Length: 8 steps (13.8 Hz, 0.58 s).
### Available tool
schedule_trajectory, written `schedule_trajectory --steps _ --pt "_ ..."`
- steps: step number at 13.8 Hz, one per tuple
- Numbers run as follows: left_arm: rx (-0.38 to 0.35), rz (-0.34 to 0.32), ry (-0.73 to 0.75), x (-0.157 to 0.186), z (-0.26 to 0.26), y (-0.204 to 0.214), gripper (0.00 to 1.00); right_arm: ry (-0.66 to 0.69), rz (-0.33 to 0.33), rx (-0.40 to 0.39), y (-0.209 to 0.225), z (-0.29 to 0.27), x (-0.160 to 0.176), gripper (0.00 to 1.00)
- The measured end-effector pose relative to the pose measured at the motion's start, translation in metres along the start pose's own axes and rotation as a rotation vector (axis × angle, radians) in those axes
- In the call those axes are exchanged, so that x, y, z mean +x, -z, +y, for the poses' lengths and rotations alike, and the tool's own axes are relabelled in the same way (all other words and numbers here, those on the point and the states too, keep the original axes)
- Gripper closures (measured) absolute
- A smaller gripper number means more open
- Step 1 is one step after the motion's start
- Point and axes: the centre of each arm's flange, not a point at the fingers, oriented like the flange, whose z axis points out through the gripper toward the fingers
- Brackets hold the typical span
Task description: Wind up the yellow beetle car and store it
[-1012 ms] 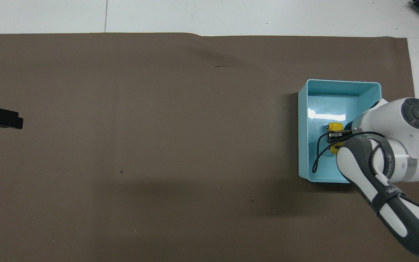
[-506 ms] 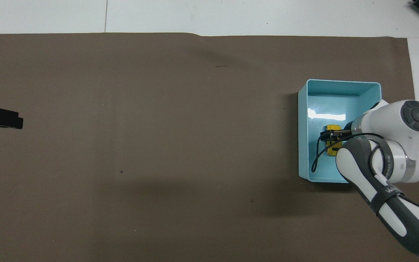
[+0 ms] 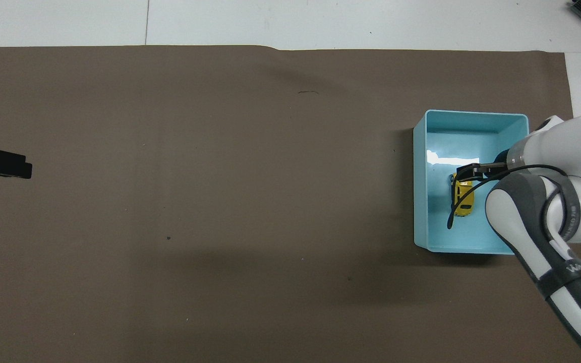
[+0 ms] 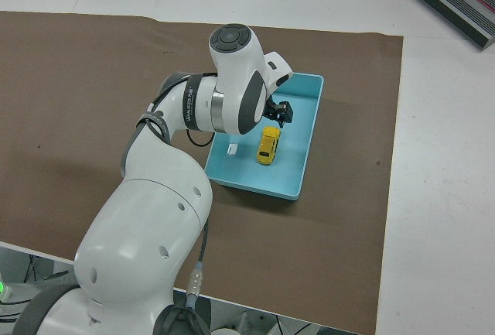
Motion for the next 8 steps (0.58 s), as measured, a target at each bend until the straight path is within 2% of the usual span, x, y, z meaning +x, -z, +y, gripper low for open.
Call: schedule_trajectory --steps 8 --pt "0.0 0.0 0.0 0.0 0.0 0.0 0.0 -0.006 -0.032 -0.003 0.059 0.003 0.009 0.0"
